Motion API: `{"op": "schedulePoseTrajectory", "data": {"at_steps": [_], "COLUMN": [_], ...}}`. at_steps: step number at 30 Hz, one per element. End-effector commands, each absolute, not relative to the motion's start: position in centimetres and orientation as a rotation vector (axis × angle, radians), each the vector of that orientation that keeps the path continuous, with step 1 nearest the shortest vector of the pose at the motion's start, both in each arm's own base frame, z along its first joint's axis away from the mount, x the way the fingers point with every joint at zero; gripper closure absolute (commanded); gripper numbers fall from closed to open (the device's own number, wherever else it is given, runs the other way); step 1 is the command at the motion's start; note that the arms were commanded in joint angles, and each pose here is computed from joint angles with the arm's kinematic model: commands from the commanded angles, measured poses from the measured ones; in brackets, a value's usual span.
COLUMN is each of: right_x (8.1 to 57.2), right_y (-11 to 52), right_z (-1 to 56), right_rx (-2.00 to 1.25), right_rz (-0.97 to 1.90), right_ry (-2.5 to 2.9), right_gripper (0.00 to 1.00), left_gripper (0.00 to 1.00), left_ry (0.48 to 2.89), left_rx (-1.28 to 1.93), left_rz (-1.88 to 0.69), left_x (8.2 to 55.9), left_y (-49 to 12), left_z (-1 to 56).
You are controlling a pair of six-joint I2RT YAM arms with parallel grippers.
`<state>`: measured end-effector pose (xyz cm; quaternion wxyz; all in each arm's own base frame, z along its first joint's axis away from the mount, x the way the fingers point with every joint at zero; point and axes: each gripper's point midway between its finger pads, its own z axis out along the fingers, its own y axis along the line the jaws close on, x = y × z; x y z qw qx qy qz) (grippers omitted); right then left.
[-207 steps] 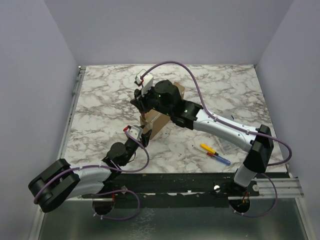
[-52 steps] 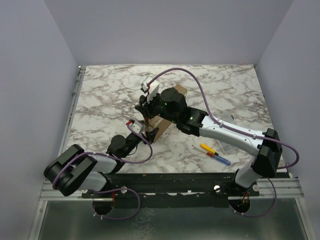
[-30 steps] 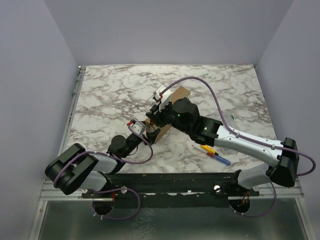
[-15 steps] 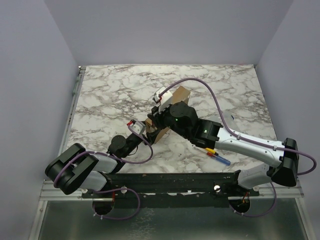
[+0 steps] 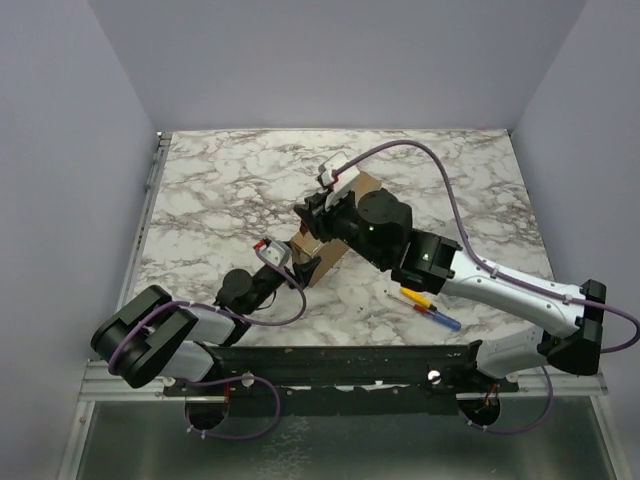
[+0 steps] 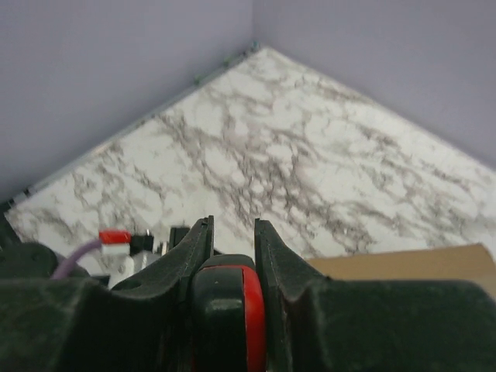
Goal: Unpack the express box
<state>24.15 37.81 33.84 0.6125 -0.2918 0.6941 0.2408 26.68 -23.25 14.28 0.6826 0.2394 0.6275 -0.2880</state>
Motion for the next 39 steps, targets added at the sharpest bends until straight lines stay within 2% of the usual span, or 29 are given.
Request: {"op": "schedulePoseTrajectory", "data": {"at_steps": [1,4,5,8,9,20,26,32,39], "right_x": [24.4,24.5,24.7,25.2,25.4,26.0,26.0,24.7,22.3], "right_y": [36.3,34.9,34.1,31.5,30.7,23.8,17.2,12.5,9.0], "right_z": [43.7,45.6,46.0,46.9,46.7,45.3,43.2,38.7,37.0], "right_rx": [-0.554,-0.509,-0.487,-0.405,-0.392,-0.211,-0.028,0.038,0.138], "right_rz": [0.572,0.548,0.526,0.46,0.437,0.35,0.13,-0.013,0.064], "right_ry": [1.415,1.379,1.373,1.355,1.356,1.394,1.437,1.526,1.612], "right_gripper": [1.0,1.0,1.0,0.99,0.99,0.99,0.99,0.99,0.99], "left_gripper": [0.74,0.45,0.39,0.06,0.01,0.01,0.01,0.01,0.01], "left_ry": [1.482,1.483,1.485,1.5,1.505,1.537,1.573,1.688,1.828], "left_rx": [0.517,0.507,0.5,0.508,0.512,0.343,0.127,0.206,0.403], "left_rz": [-0.618,-0.624,-0.63,-0.674,-0.689,-0.82,-0.813,-0.786,-0.817], "left_x": [27.0,27.0,27.0,26.7,26.5,23.7,24.5,28.0,33.1], "left_y": [-22.6,-22.6,-22.7,-23.3,-23.5,-21.7,-19.8,-23.3,-30.3], "left_z": [12.6,12.9,13.0,13.8,14.2,20.6,26.8,31.0,31.0]}}
